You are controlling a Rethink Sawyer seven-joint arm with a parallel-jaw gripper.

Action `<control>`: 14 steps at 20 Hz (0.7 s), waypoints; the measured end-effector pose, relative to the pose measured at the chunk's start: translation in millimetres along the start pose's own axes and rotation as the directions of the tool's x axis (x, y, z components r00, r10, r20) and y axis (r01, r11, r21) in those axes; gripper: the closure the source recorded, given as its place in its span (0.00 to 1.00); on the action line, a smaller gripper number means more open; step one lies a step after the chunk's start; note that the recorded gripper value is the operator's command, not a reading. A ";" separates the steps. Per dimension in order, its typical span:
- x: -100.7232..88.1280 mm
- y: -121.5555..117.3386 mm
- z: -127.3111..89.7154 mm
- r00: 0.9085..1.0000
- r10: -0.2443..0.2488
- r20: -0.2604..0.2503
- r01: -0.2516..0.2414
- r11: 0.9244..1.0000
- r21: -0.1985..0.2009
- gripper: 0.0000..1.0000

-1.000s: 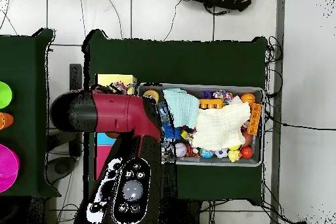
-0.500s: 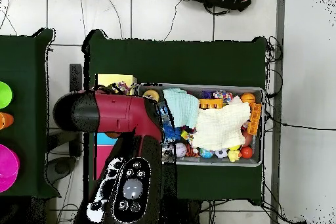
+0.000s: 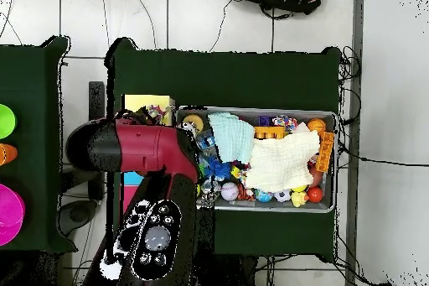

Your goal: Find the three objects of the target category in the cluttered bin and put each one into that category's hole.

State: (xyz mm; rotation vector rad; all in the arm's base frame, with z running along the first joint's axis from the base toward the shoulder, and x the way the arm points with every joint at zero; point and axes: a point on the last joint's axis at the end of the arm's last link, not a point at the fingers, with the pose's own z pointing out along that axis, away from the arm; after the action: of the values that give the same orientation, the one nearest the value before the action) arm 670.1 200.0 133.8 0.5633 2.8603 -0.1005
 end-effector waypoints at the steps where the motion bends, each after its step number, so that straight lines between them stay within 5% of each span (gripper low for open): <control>1: 2.6 2.6 2.3 1.000 -0.001 0.006 0.001 1.000 0.001 1.00; 14: 11.9 12.5 9.6 1.000 0.015 0.024 -0.015 1.000 0.004 1.00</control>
State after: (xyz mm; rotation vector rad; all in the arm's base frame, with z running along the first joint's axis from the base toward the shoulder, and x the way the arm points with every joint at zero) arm 666.1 214.9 121.5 0.5804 2.8330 -0.1100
